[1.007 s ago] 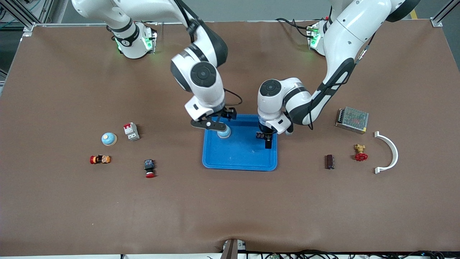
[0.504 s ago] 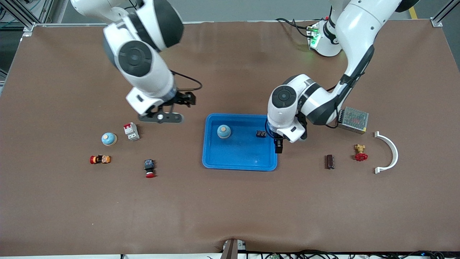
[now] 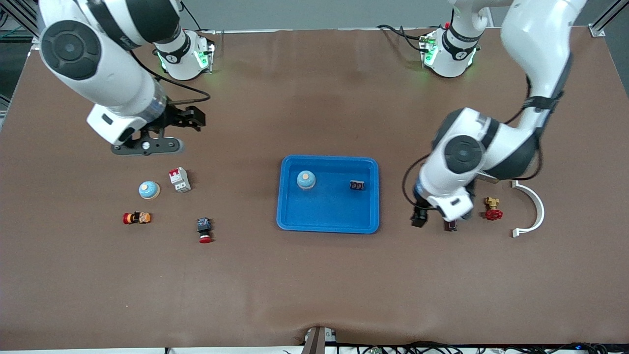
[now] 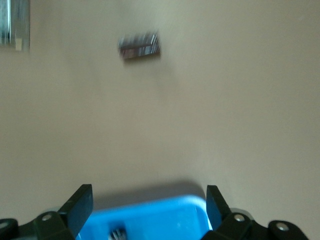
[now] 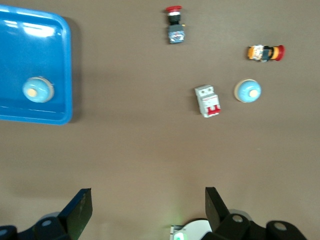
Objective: Place electrolytic capacitor and blue bell in tray
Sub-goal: 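Raise both grippers from the tray and move toward the remaining items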
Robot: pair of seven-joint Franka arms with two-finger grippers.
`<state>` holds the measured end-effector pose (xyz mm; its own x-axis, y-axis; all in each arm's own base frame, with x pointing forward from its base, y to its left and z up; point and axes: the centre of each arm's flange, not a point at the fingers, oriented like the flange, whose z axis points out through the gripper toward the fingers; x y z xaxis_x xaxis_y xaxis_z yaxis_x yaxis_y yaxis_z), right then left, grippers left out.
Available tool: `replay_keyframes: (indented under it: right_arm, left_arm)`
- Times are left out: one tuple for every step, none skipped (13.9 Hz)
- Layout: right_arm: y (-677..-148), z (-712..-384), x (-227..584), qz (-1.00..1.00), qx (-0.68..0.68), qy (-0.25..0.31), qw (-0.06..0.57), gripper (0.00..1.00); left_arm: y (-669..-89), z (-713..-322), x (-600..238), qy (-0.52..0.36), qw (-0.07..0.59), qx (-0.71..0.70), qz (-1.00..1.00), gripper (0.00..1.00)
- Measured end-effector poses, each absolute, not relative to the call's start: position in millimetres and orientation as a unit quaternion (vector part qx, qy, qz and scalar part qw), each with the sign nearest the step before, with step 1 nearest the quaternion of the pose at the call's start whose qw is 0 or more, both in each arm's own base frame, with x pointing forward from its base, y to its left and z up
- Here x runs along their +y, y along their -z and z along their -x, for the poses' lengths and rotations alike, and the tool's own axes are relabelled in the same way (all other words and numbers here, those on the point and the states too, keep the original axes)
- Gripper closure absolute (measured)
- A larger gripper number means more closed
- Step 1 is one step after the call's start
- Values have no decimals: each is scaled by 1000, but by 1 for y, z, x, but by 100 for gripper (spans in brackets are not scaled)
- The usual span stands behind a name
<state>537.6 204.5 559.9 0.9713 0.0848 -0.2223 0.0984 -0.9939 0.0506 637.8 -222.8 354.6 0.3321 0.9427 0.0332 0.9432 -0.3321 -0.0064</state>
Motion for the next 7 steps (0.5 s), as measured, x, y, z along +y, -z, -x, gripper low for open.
replay_keyframes:
  right_arm:
    - [-558, -536, 190, -992, 53, 114, 31, 0]
    - [-555, -536, 175, -991, 60, 117, 30, 0]
    - [-552, -537, 160, -991, 66, 118, 27, 0]
    - [-546, -539, 145, -990, 72, 116, 23, 0]
    - [-538, -542, 129, -990, 80, 110, 20, 0]
    - [-528, -544, 114, -991, 87, 104, 18, 0]
    - [-516, -545, 101, -991, 93, 99, 17, 0]
  left_arm:
    - [-359, -646, -197, 12, 12, -558, 830, 0]
    - [-363, -653, -174, 14, 11, -537, 843, 0]
    - [-366, -659, -154, 15, 9, -512, 859, 0]
    - [-369, -664, -139, 17, 8, -490, 872, 0]
    - [-370, -667, -127, 17, 8, -471, 882, 0]
    - [-370, -670, -117, 17, 8, -455, 890, 0]
    - [-369, -672, -108, 16, 8, -439, 898, 0]
